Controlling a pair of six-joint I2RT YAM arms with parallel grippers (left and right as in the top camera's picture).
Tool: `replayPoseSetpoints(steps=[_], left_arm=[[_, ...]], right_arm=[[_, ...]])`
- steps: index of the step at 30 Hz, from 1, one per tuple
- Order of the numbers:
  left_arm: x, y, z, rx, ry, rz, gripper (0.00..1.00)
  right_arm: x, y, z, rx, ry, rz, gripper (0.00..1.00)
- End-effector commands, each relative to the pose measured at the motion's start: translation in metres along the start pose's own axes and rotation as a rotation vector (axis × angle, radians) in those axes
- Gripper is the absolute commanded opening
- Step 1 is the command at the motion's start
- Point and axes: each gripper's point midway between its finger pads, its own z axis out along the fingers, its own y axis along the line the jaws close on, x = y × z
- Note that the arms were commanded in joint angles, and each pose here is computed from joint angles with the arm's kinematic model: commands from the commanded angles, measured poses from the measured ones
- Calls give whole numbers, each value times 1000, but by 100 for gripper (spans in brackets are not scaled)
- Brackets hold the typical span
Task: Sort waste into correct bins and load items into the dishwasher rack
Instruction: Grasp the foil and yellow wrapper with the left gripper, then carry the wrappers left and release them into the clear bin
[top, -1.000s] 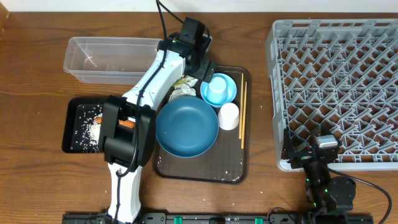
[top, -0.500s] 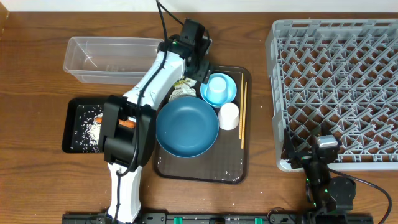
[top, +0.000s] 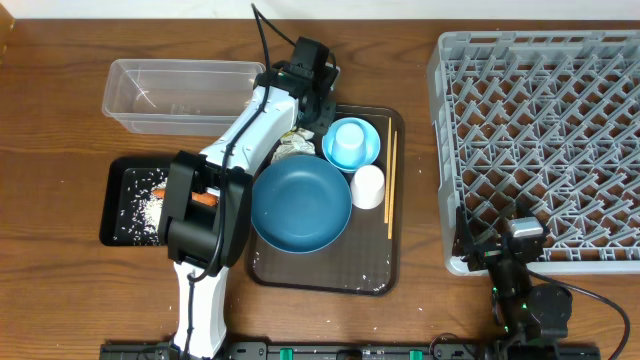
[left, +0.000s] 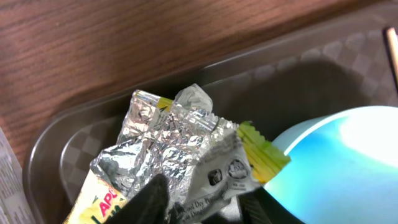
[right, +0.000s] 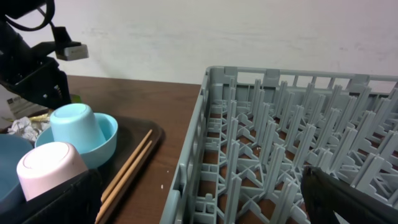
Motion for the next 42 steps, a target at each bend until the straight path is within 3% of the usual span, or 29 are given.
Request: replayPoseSetpoints(steps=[1, 6, 8, 19, 28, 35, 42], left_arm=[[3, 0, 5, -1, 12, 4, 29], [2, -1, 3, 0, 9, 6, 18], [1, -3, -2, 1, 2, 9, 6], [-35, -41, -81, 37, -172, -14, 6], [-49, -38, -114, 27, -253, -36, 6], [-71, 51, -145, -307, -402, -226, 6], [-68, 141, -164, -391, -494, -529, 6]], right_arm=[[1, -3, 0, 13, 3, -10, 99], [1, -3, 0, 13, 3, -10, 99], [1, -3, 0, 13, 3, -10, 99], [1, -3, 0, 13, 3, -10, 99], [1, -3, 0, 13, 3, -10, 99], [1, -3, 0, 13, 3, -10, 99], [1, -3, 0, 13, 3, -10, 99]])
